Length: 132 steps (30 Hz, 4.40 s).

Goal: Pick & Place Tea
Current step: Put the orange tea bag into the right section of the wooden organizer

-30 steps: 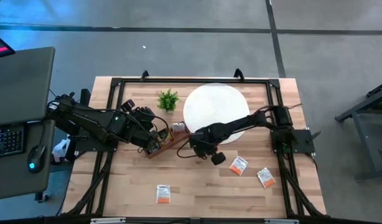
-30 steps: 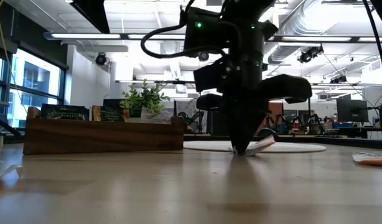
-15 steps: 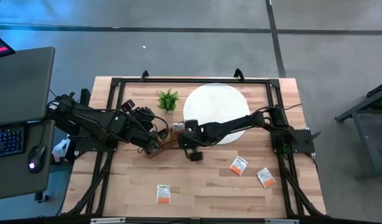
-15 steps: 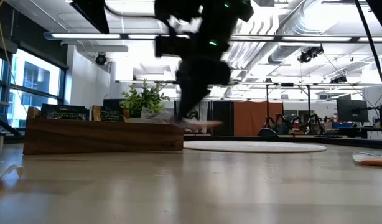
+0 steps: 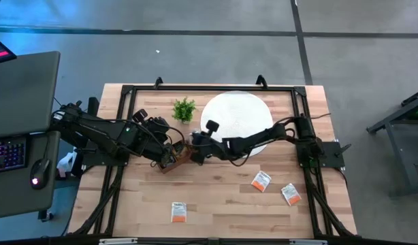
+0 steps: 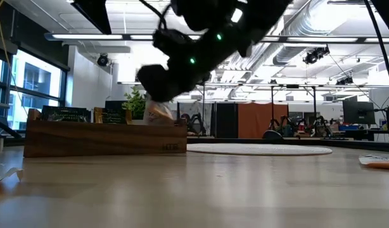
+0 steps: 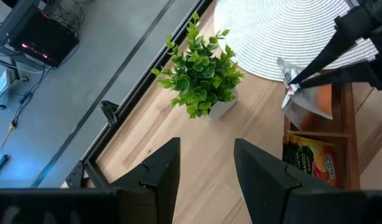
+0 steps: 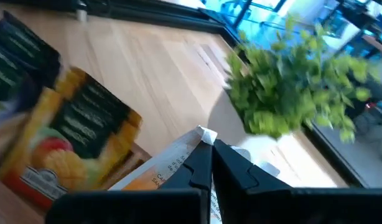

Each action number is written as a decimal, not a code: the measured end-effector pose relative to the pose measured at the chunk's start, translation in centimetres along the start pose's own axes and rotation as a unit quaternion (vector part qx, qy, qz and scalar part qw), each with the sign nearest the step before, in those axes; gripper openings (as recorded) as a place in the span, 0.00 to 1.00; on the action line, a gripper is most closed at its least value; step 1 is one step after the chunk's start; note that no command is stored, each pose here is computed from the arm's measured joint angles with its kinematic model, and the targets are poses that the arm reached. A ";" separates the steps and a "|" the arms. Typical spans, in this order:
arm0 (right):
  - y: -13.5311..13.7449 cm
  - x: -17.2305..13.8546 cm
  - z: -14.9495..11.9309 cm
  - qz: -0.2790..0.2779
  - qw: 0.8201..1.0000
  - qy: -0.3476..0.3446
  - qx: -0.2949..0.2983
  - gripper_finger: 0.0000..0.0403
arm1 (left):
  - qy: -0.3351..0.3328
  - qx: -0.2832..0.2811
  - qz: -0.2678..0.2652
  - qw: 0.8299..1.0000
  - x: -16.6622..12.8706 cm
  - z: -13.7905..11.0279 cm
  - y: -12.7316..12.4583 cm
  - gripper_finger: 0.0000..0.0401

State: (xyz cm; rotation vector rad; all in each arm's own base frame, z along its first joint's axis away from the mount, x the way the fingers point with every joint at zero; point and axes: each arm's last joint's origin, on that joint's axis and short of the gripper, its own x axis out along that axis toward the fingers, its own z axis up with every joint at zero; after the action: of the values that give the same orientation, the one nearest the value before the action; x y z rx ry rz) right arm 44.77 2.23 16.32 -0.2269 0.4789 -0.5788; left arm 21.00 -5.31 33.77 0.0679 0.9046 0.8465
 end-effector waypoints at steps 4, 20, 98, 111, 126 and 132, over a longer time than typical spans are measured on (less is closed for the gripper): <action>-0.5 0.3 -1.7 0.022 0.999 -0.018 0.043 0.03 | 0.000 -0.001 0.000 1.000 0.0 0.0 0.0 0.37; -0.6 0.1 -1.7 0.031 0.995 -0.068 -0.067 0.28 | 0.003 -0.001 -0.004 1.000 0.0 0.0 0.0 0.37; -6.6 -20.6 -12.4 0.105 0.815 0.532 0.202 0.29 | -0.020 -0.011 0.004 1.000 0.0 0.2 -0.1 0.37; -4.4 -19.7 -13.7 0.115 0.812 0.541 0.184 0.29 | -0.015 -0.012 -0.002 1.000 0.0 0.2 -0.2 0.37; -3.8 -19.9 -9.9 0.151 0.826 0.515 0.169 0.29 | -0.017 -0.014 -0.001 1.000 0.0 0.3 -0.2 0.37; -3.1 -20.6 -11.3 0.147 0.825 0.519 0.168 0.29 | -0.014 -0.013 -0.004 1.000 0.0 0.2 -0.2 0.37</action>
State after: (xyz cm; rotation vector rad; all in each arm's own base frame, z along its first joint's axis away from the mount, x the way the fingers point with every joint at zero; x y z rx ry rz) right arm 22.67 10.71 15.19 0.5441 1.4275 -0.4311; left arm 21.28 -5.38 33.86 0.0528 0.8667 0.8486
